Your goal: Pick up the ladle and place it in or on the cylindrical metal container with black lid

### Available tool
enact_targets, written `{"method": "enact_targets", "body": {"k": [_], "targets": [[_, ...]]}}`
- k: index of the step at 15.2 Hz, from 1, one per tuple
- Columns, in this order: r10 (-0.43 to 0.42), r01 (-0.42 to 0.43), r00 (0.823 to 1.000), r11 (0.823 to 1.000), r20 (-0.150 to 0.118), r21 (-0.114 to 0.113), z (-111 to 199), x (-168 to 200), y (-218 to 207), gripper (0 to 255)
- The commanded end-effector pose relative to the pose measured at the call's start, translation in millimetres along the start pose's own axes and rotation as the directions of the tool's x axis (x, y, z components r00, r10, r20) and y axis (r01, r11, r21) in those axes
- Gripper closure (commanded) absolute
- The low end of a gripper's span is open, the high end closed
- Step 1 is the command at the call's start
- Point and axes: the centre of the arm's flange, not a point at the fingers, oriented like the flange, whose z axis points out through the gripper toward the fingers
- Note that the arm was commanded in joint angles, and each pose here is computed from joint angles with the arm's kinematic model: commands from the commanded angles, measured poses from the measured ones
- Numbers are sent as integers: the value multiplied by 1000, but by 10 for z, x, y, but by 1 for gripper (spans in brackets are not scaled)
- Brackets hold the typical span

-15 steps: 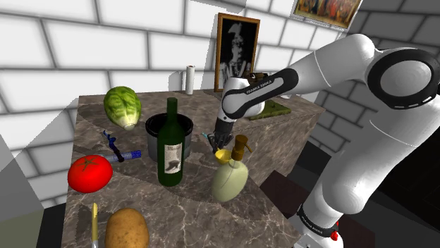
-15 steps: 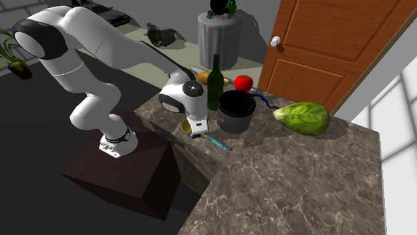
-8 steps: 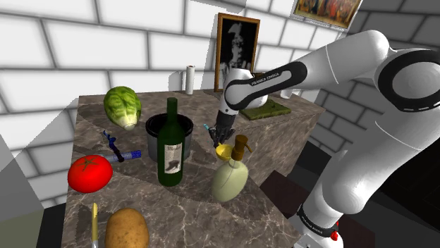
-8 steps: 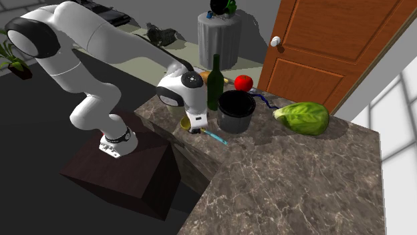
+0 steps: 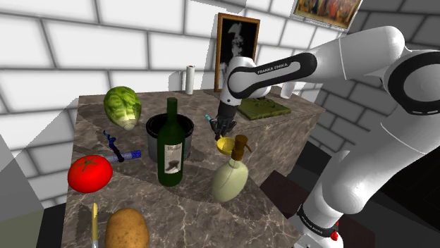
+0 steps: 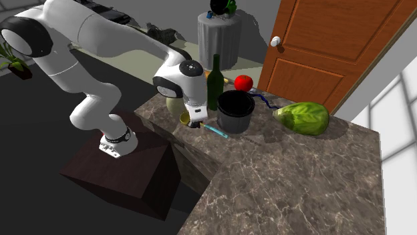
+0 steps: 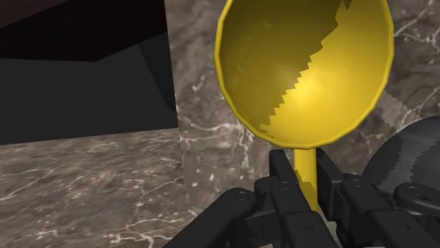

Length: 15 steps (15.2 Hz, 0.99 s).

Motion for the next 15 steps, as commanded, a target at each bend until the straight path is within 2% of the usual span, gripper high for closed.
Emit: {"method": "enact_targets", "body": {"k": [1, 15], "targets": [[0, 0, 1000, 1000, 0, 0, -112, -12, -21, 255], [0, 0, 1000, 1000, 0, 0, -839, -72, -139, 255]]}}
